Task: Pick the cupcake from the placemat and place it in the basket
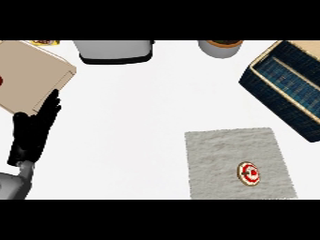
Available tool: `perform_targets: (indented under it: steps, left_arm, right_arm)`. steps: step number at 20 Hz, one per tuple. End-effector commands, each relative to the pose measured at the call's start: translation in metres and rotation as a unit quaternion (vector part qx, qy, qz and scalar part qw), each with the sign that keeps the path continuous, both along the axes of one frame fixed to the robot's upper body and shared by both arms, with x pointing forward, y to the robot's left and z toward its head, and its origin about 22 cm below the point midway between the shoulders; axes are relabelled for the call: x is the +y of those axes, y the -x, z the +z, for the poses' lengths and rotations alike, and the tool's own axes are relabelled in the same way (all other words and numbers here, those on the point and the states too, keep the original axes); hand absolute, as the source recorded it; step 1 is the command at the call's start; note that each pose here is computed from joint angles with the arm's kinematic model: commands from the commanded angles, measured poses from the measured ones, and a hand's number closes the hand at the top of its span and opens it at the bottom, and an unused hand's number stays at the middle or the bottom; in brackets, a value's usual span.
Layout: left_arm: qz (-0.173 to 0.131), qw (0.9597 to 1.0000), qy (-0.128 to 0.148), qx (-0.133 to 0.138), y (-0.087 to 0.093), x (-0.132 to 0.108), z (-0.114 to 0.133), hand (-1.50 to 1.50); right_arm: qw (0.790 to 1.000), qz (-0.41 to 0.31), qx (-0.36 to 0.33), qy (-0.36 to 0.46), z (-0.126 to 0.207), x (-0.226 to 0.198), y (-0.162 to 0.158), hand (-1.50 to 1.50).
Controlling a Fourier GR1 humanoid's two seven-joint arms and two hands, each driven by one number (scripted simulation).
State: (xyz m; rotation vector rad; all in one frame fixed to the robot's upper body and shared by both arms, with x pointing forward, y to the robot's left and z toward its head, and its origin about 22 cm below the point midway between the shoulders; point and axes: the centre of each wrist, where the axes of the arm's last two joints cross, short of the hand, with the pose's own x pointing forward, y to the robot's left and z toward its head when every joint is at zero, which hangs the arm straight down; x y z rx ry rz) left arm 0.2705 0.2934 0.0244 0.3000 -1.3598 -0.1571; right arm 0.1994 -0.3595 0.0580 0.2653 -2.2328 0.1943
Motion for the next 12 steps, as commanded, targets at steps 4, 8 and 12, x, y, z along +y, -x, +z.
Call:
perform_targets:
  steps: [4, 8, 12]
  left_arm:
    - [-0.008, 0.9999, -0.003, 0.006, -0.006, -0.003, 0.002, 0.00]
    - [-0.010, 0.9999, -0.003, 0.011, -0.012, -0.010, -0.009, 0.00]
    - [-0.006, 1.0000, -0.002, 0.006, -0.018, 0.003, 0.010, 0.00]
  right_arm:
    - [0.951, -0.034, 0.041, 0.305, 0.070, -0.078, 0.025, -1.50]
    - [0.912, 0.049, 0.086, 0.399, 0.098, -0.093, 0.023, -1.50]
    - [0.905, 0.102, 0.107, 0.398, 0.087, -0.109, 0.044, -1.50]
